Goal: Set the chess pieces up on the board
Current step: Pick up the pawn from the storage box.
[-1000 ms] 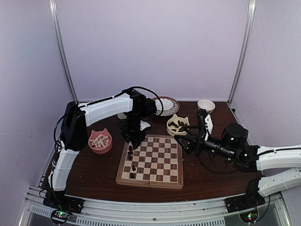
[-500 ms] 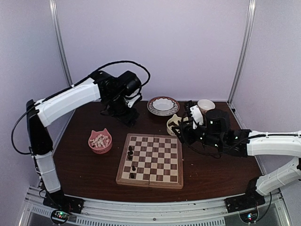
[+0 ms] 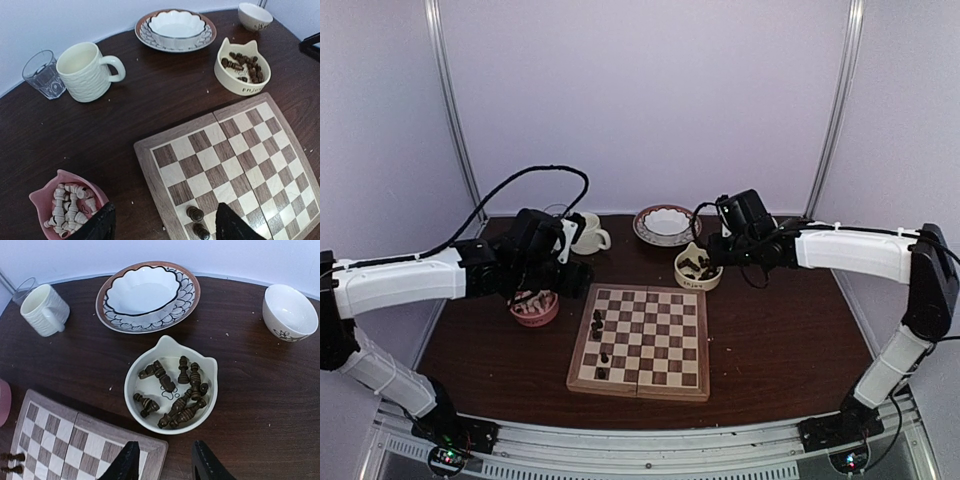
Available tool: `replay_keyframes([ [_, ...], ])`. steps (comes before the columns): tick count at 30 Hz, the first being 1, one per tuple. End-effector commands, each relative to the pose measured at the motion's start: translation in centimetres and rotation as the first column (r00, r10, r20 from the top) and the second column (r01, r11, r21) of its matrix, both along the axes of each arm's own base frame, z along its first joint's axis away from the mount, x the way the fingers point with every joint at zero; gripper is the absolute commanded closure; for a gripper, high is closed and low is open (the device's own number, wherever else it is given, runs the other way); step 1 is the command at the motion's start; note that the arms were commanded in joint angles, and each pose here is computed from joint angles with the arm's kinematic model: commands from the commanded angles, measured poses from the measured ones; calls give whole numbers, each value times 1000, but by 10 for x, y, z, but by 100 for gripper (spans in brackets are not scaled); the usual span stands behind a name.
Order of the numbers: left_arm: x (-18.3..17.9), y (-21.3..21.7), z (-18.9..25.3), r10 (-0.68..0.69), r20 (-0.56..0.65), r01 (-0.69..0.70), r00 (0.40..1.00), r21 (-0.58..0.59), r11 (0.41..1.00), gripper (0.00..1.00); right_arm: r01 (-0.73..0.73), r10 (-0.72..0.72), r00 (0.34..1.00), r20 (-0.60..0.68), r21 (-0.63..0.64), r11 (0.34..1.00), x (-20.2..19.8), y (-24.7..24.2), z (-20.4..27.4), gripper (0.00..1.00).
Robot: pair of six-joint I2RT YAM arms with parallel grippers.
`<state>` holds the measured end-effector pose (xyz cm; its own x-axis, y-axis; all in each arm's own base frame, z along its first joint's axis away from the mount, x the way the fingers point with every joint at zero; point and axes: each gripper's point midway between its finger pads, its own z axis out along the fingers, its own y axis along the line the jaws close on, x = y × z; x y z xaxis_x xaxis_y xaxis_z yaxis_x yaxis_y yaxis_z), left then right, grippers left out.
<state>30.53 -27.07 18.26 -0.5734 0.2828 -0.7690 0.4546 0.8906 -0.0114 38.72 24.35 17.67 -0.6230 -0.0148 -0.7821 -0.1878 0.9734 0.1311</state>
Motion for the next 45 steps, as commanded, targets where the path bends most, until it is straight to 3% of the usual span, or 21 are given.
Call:
replay_keyframes([
  [1, 9, -4, 53, 45, 207, -3, 977, -197, 980, 32, 118, -120, 989, -81, -36, 992, 30, -15, -14, 61],
  [11, 1, 15, 72, 88, 297, -10, 951, -256, 967, 33, 142, -150, 974, -171, -58, 988, 75, -8, -59, 72],
  [19, 2, 18, 68, 101, 309, -22, 946, -249, 968, 33, 163, -179, 964, -197, -93, 982, 93, -12, -80, 74],
  [45, -2, 19, 73, 94, 313, -10, 945, -260, 966, 33, 216, -252, 934, -254, -162, 963, 104, -37, -121, 78],
])
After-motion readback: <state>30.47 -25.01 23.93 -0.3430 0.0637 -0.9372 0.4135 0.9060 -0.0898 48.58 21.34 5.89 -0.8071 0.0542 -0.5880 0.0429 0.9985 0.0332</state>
